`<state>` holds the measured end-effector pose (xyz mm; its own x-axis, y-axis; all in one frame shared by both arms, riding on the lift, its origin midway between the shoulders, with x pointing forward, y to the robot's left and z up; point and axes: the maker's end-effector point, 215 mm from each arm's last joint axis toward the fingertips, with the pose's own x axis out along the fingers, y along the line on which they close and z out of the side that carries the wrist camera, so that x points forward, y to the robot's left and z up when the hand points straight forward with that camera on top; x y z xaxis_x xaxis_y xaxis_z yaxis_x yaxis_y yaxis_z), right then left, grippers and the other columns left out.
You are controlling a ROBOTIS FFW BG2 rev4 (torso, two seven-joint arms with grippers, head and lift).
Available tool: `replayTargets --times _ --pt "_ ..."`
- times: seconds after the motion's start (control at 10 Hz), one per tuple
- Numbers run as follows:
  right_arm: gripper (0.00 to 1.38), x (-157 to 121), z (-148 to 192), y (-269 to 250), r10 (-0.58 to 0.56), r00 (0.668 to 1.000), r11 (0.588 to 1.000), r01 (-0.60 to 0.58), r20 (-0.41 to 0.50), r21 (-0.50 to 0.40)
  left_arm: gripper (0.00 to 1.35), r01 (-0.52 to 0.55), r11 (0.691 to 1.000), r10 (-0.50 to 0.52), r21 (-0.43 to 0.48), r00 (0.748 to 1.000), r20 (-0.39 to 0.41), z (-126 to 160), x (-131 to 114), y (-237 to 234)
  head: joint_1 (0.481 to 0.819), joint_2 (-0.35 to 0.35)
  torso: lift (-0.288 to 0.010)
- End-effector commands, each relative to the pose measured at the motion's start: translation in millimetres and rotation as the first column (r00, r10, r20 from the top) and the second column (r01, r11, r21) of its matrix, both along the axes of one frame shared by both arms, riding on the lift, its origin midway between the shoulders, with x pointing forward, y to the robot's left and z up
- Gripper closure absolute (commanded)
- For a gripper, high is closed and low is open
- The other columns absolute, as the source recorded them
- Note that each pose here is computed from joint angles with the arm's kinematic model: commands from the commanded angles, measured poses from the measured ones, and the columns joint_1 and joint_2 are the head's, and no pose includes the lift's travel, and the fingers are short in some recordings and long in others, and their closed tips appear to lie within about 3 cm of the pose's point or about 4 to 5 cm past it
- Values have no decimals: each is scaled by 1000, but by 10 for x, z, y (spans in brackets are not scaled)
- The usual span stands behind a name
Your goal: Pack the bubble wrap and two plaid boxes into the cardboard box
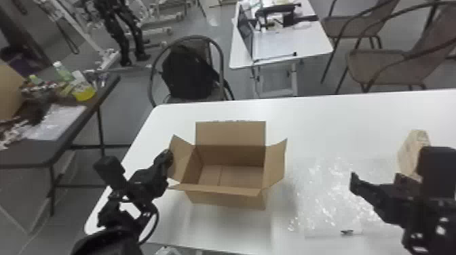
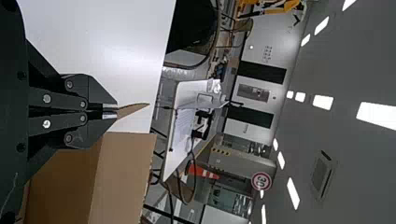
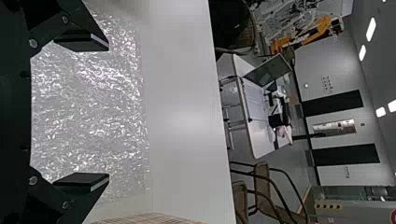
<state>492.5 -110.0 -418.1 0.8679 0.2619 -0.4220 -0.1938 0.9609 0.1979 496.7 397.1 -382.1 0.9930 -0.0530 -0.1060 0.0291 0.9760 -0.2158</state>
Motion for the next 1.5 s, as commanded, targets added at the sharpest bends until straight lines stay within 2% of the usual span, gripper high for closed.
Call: replayTargets --times 0.0,0.2,0.4,0.6,0.8,0.9,1.0,1.1,1.2,1.3,1.4 --pt "294 164 33 144 -1 997 998 -5 -79 -70 1210 11 1000 -11 -10 1000 -2 -14 19 -78 695 312 -87" --pt "288 246 -116 189 13 980 990 -40 -199 -134 1210 22 1000 -22 -13 1000 3 13 65 -140 695 311 -87" --pt "294 294 -477 210 9 962 986 -54 -274 -157 1210 32 999 -32 -21 999 3 7 85 -200 695 307 -87" --pt "294 203 -872 238 20 928 984 -83 -372 -155 1210 37 999 -37 -22 999 3 9 98 -227 695 303 -87" --pt "295 125 -1100 228 22 901 980 -106 -433 -170 1210 42 999 -42 -26 999 1 2 103 -256 695 304 -87" --pt "349 102 -1142 237 28 892 977 -120 -452 -176 1210 45 999 -45 -29 999 1 -1 112 -274 695 303 -87" --pt "792 82 -1154 237 29 889 977 -123 -457 -177 1210 49 998 -49 -31 999 3 7 125 -301 695 302 -87" --pt "1023 86 -1134 230 30 890 976 -125 -455 -180 1210 49 998 -49 -35 999 3 5 120 -303 695 301 -87" --pt "1026 81 -1125 215 30 889 975 -127 -456 -183 1210 51 998 -51 -36 999 2 -4 121 -311 695 300 -87" --pt "1104 94 -1079 220 34 894 976 -127 -447 -179 1210 51 998 -50 -37 999 4 2 121 -311 695 298 -87" --pt "1257 128 -966 243 39 909 978 -121 -415 -172 1210 50 998 -50 -36 999 10 24 129 -308 695 297 -87"
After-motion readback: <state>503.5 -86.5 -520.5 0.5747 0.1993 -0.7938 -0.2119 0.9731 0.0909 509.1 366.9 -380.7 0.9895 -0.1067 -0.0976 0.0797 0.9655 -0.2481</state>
